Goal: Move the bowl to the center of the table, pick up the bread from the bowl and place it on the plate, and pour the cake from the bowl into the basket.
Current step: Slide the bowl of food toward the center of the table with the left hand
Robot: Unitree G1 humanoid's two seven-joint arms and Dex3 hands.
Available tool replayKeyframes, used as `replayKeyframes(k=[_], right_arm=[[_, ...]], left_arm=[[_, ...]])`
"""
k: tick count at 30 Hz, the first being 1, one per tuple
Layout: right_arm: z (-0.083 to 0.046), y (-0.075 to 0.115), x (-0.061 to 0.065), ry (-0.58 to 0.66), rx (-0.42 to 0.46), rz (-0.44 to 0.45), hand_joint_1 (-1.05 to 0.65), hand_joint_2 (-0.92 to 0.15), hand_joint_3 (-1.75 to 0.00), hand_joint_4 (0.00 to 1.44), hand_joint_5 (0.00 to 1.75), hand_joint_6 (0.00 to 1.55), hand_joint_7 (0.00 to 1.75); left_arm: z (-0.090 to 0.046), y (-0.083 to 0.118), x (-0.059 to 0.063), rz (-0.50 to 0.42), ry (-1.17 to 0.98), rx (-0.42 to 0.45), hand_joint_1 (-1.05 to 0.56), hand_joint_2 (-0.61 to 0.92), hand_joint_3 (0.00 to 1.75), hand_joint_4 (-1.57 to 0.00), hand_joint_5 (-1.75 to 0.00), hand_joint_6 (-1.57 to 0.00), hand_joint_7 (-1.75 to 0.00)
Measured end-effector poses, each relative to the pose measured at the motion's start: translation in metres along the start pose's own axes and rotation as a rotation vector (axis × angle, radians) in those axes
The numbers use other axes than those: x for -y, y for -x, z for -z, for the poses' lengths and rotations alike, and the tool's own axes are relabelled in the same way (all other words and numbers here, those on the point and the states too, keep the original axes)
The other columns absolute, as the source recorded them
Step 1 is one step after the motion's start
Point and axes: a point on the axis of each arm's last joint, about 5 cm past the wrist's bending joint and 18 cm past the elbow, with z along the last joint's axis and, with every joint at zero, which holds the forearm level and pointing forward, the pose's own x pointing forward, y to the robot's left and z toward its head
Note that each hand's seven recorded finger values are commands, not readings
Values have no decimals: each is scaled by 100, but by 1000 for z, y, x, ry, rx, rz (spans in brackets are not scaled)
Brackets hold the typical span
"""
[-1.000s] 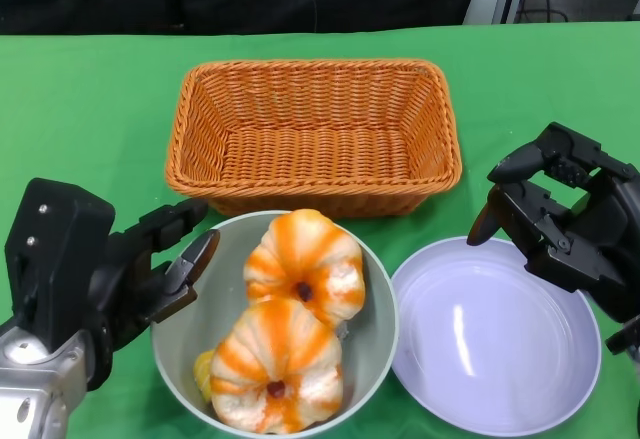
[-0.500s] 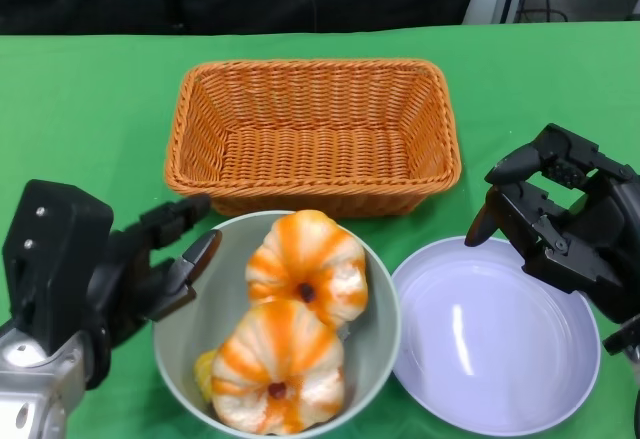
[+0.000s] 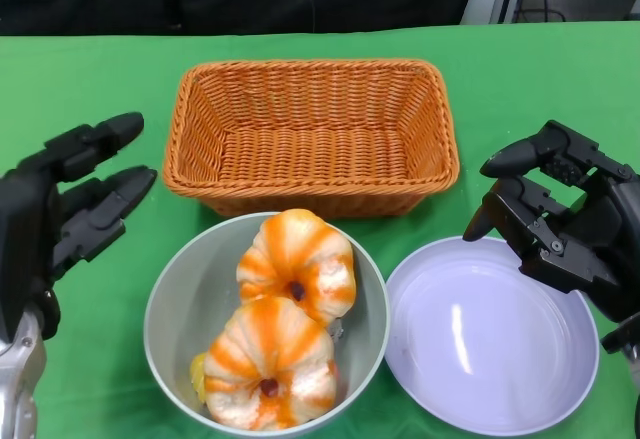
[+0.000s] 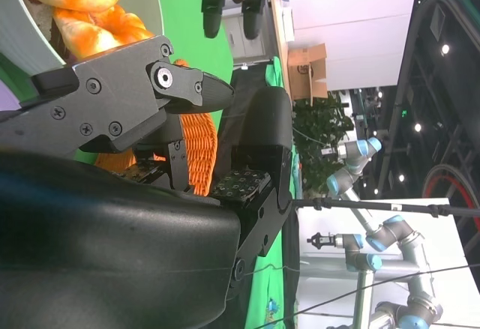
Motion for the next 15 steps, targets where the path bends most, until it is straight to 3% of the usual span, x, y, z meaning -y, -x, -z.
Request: replayKeyframes(k=[1, 4, 7, 15], right_arm=[[0, 0, 0, 0, 0, 0, -16, -74, -65, 56, 145, 56, 106], [0, 0, 0, 5, -1, -4, -16, -77, -57, 54, 142, 53, 104], [-2, 0, 1, 67, 10, -36, -17, -85, -34, 54, 133, 51, 98], [-7, 2, 4, 237, 48, -99, -23, -92, -9, 53, 122, 55, 83]], left_arm=[[1, 0, 0, -1, 0, 4, -35, 92, 16, -84, -12, -82, -9], [13, -3, -1, -7, 73, 97, -21, 92, 12, -108, -22, -106, -15], [30, -6, -2, 11, 139, 178, -21, 92, 10, -117, -28, -118, -17], [55, -5, 3, 87, 165, 222, -24, 92, 7, -116, -36, -122, -14]])
